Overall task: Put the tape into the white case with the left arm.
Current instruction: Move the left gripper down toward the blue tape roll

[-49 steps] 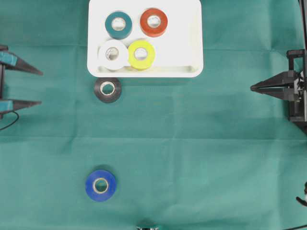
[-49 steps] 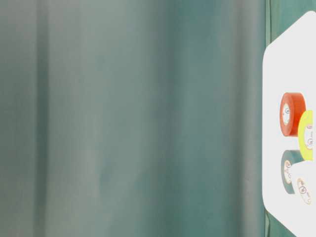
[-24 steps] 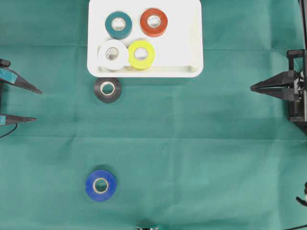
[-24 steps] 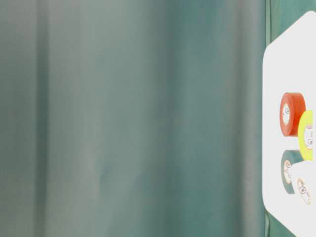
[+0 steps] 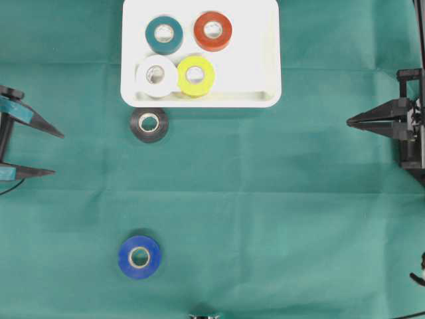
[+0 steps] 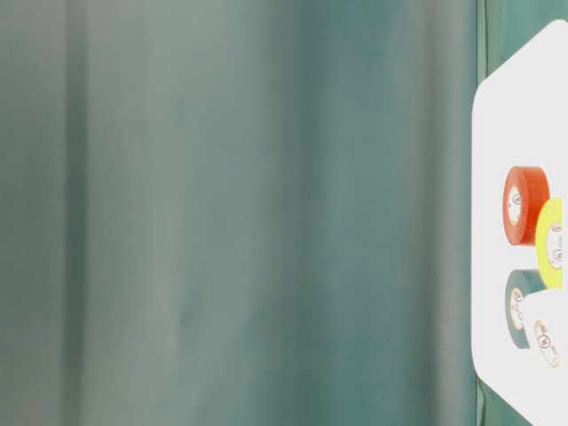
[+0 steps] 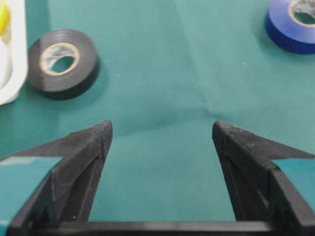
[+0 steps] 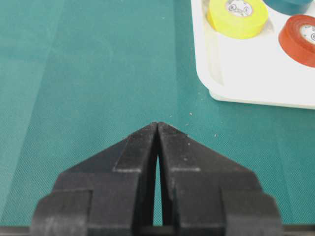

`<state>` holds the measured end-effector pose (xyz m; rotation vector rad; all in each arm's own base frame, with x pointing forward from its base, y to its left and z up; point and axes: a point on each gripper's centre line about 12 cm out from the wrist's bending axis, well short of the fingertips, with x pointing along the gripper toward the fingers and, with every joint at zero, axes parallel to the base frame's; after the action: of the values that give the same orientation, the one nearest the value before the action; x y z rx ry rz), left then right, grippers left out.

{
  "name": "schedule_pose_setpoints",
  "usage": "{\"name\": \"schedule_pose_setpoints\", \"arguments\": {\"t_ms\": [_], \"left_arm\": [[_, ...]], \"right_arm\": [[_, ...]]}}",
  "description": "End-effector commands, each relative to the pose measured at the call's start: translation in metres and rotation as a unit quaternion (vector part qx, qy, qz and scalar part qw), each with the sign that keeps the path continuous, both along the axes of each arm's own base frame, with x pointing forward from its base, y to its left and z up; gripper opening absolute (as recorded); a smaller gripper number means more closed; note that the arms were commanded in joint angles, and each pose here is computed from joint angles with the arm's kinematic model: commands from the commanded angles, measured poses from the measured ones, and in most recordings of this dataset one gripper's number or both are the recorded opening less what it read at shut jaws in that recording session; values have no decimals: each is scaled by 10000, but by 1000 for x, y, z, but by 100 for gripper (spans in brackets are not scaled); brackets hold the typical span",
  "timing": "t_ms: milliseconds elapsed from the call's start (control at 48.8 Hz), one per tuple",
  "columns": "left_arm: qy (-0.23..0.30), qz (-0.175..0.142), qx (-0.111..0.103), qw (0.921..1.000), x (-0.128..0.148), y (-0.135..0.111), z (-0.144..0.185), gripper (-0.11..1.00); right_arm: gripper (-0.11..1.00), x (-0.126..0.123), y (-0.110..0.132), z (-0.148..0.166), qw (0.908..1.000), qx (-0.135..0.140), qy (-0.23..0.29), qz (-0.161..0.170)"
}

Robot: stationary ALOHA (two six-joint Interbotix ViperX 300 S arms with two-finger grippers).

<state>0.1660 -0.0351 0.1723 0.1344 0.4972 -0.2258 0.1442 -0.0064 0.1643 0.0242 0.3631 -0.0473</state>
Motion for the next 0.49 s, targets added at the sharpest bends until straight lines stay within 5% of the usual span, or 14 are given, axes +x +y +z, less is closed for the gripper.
{"name": "schedule_pose_setpoints", "arguments": {"t_ms": [0, 472], "left_arm": [[52, -152, 12, 9999, 14, -9, 9, 81], [554, -451, 152, 9973, 67, -36, 8, 80]], "right_arm": [[-10, 2, 0, 5, 10000, -3, -84, 2], [-10, 2, 0, 5, 10000, -3, -77, -6]]}}
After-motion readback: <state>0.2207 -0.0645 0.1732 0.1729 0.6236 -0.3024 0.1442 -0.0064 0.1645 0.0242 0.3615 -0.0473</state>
